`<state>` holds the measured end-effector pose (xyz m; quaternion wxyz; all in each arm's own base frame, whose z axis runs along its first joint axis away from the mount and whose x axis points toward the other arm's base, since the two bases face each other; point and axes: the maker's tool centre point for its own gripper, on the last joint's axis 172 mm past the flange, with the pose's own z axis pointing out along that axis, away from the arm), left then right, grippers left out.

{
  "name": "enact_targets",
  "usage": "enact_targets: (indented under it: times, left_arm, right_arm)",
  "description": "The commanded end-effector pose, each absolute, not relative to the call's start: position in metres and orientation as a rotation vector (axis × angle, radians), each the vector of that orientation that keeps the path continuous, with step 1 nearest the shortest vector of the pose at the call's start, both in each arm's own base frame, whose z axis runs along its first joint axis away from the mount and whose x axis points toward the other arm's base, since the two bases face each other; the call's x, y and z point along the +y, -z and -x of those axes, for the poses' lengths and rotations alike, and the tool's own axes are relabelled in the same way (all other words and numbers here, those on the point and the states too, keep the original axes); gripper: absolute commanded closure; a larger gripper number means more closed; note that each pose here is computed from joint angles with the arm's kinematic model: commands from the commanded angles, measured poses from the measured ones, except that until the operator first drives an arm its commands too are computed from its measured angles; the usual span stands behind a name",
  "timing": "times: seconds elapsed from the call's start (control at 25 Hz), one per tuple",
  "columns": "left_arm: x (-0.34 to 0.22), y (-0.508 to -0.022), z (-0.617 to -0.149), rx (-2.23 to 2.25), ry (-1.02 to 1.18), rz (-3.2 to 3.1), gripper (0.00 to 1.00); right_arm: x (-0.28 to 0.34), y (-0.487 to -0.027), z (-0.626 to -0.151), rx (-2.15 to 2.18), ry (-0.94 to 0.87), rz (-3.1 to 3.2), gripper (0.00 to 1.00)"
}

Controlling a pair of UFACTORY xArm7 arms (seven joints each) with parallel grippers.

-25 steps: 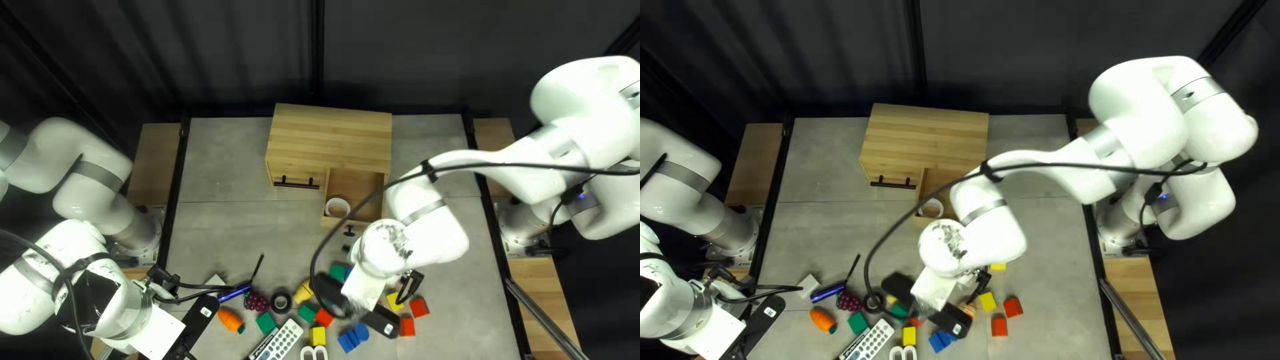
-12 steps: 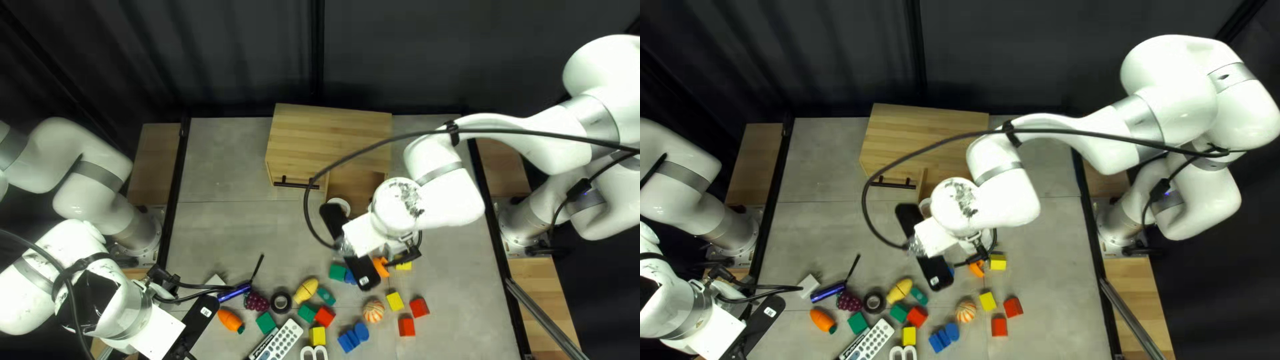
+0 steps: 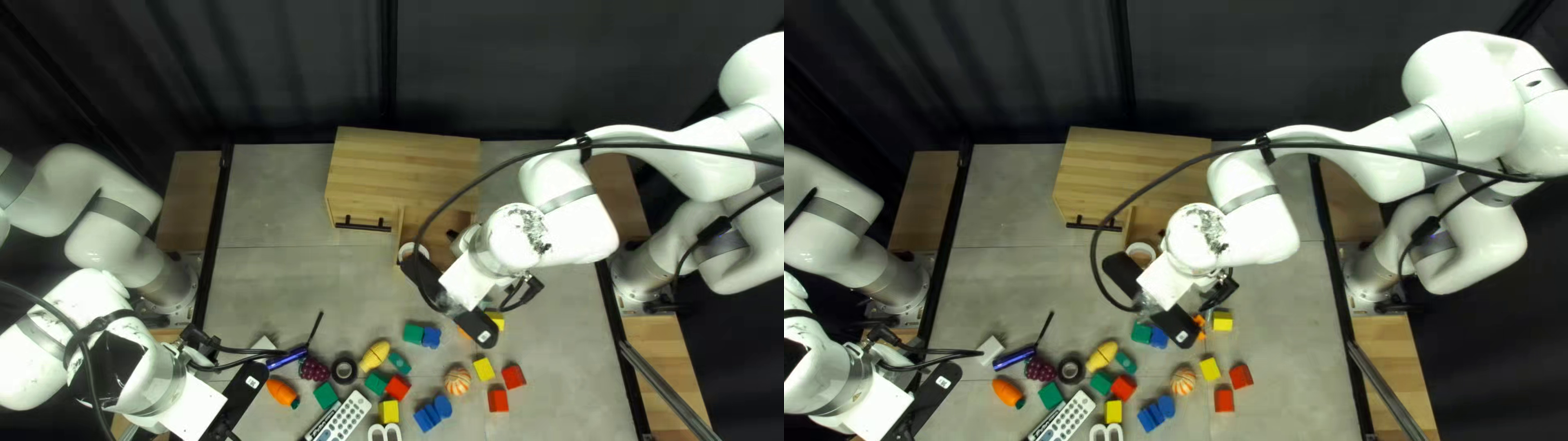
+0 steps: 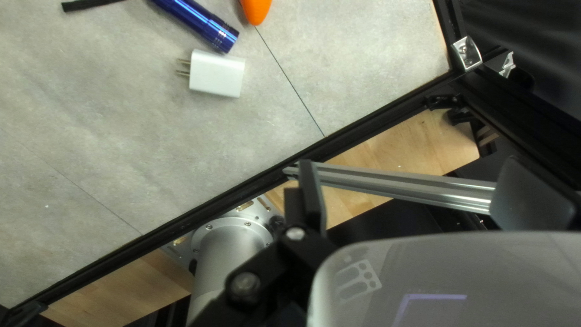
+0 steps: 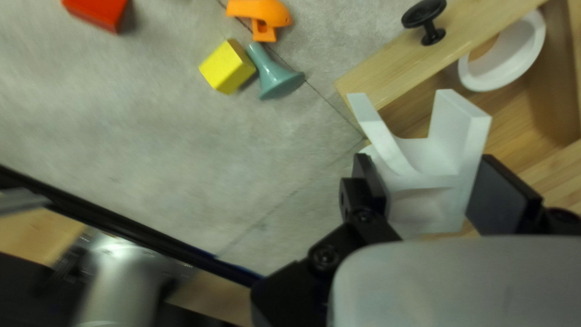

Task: Open drawers and place objects into drawer and close

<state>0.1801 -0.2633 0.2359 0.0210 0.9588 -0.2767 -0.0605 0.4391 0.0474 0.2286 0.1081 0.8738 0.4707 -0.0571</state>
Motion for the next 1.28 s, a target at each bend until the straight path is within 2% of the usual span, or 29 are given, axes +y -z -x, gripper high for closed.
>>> enact_targets:
  times: [0.04, 0.56, 1.28]
  left_arm:
    - [-0.263, -0.236, -0.18, -0.858, 0.187, -2.973, 0.0]
    - [-0.263, -0.236, -0.18, -0.858, 0.187, -2.973, 0.0]
    - [-0.263, -0.236, -0.18, -0.858, 0.187, -2.973, 0.0]
  right_arm:
    - [0.04, -0.226, -0.437, 1.492, 0.192, -2.523, 1.0]
    - [-0.003, -0.228, -0.426, 1.545, 0.213, -2.492, 1.0]
    - [-0.023, -0.218, -0.445, 1.56, 0.201, -2.455, 1.0]
